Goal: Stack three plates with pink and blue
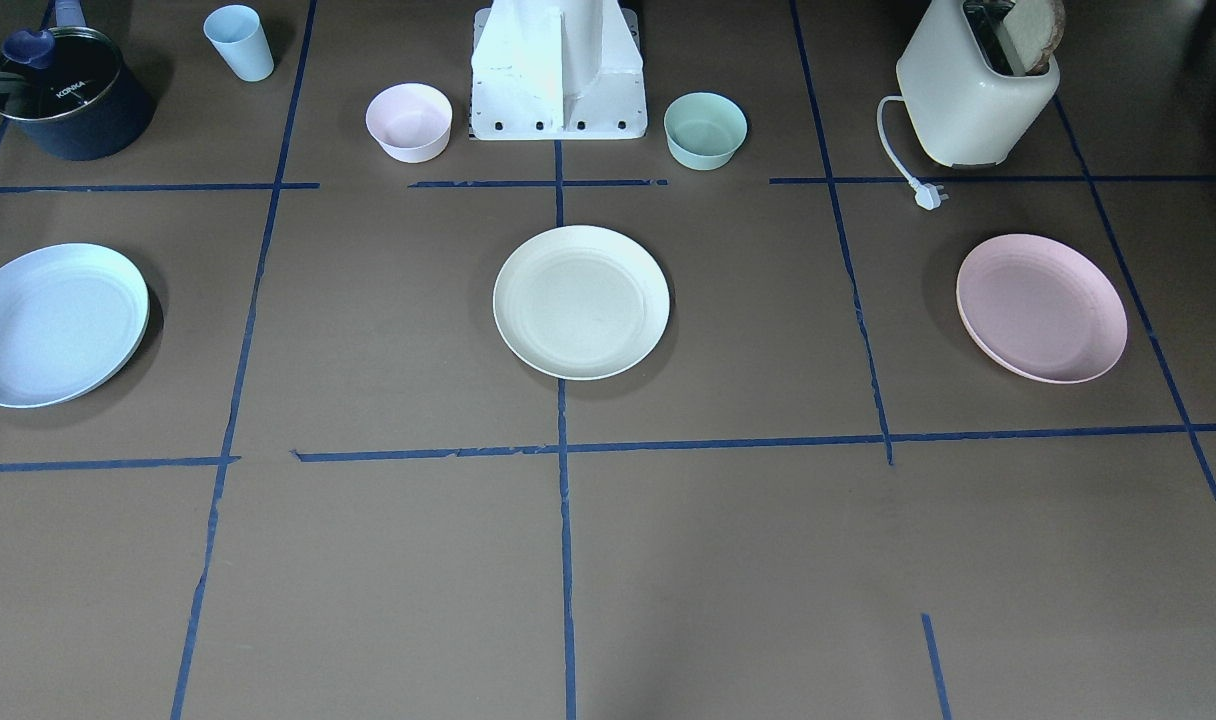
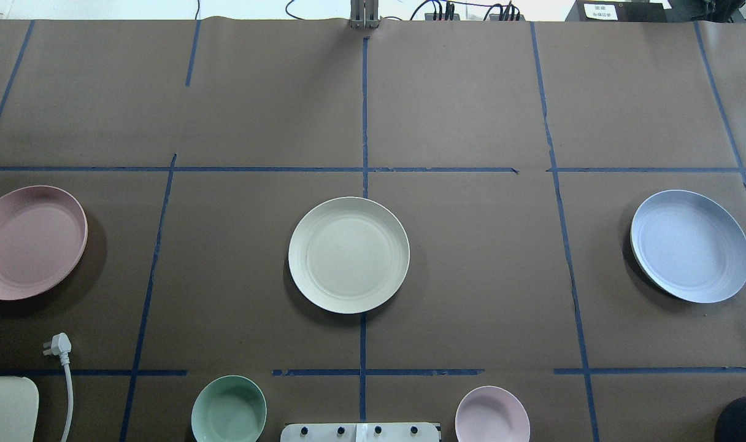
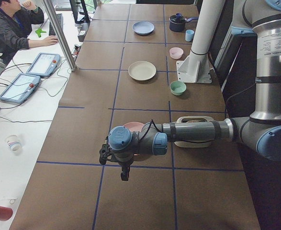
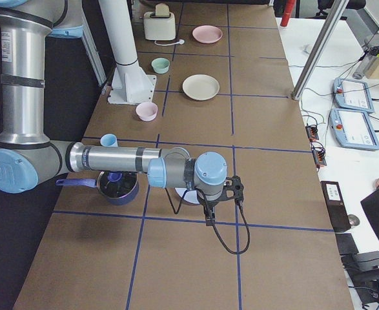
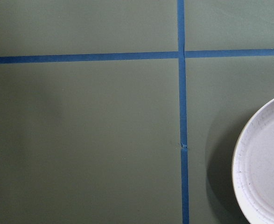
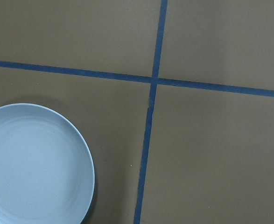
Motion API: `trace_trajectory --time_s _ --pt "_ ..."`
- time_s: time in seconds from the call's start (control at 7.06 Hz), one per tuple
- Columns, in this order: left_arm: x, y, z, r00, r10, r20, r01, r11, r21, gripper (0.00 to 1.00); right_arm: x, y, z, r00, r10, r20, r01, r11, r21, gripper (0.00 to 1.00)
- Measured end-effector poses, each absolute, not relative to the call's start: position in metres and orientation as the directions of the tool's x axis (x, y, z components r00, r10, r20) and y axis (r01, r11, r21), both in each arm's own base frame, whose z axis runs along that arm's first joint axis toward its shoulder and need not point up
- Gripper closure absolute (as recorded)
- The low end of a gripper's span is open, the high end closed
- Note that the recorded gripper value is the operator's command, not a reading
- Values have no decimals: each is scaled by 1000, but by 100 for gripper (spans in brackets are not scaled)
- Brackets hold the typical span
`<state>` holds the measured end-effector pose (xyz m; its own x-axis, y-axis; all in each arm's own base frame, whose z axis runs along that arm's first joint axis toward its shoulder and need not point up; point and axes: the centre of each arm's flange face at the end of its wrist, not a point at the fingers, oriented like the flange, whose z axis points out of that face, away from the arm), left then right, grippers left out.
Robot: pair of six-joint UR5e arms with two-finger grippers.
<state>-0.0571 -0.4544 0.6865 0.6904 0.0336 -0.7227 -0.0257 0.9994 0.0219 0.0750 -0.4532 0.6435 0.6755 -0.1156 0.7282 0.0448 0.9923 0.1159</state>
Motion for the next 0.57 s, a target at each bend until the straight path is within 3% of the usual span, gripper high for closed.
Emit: trace_trajectory --time_s 0.57 --pt "-9 -466 670 649 75 -757 -37 997 67 0 75 -464 633 678 -137 723 48 989 142 0"
